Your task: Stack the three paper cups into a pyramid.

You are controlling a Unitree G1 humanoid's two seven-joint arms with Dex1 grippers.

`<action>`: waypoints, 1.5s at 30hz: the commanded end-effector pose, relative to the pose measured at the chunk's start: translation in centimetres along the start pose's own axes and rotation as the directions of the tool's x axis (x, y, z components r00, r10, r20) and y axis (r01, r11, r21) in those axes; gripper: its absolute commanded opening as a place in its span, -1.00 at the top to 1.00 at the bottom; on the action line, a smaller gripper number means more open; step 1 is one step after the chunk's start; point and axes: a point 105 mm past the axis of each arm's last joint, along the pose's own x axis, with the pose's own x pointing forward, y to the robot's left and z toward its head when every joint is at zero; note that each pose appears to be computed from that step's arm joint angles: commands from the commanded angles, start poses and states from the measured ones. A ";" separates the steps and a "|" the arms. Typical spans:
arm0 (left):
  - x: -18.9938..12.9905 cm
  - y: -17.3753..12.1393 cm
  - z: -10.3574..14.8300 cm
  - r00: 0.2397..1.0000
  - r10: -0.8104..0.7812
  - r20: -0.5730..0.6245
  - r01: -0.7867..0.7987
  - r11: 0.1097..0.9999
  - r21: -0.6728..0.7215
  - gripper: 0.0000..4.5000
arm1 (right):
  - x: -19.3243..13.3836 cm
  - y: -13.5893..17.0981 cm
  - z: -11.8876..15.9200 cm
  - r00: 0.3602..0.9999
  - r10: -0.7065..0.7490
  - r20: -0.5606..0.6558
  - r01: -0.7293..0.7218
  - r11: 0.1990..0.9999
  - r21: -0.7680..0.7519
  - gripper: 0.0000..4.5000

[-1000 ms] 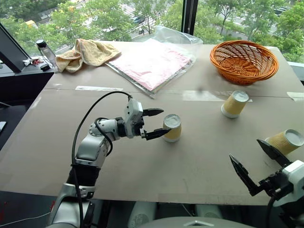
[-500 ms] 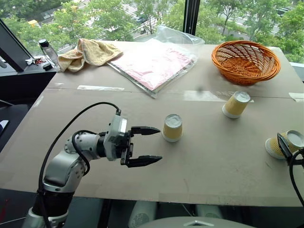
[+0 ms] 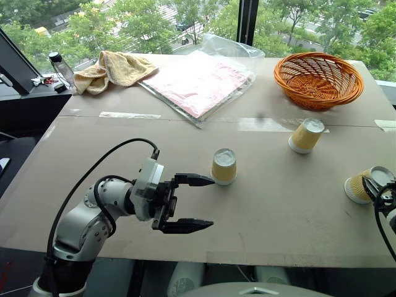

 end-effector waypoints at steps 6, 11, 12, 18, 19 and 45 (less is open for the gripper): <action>-2.5 1.1 0.7 0.974 0.160 0.161 -0.165 0.986 0.018 -1.00 | -3.1 10.4 5.7 0.820 0.541 0.188 -0.517 0.840 -0.163 0.05; -5.7 2.0 0.7 0.949 0.261 0.179 -0.259 0.965 -0.033 -1.00 | -2.3 15.8 6.0 0.680 0.717 0.155 -0.678 0.695 -0.238 0.05; -6.2 2.1 0.6 0.944 0.281 0.173 -0.278 0.960 -0.041 -1.00 | -1.9 16.6 5.9 0.661 0.736 0.147 -0.695 0.674 -0.250 0.05; -8.9 2.1 0.6 0.901 0.412 0.134 -0.405 0.911 -0.078 -1.00 | -0.9 20.8 5.8 0.523 0.846 0.104 -0.798 0.529 -0.289 0.05; -9.1 2.0 0.6 0.897 0.422 0.129 -0.415 0.906 -0.080 -1.00 | -0.8 21.1 5.7 0.511 0.854 0.095 -0.806 0.515 -0.292 0.05; -9.2 0.7 0.6 0.877 0.464 0.124 -0.453 0.885 -0.105 -1.00 | 1.5 23.0 5.3 0.489 0.872 -0.005 -0.799 0.446 -0.403 -0.97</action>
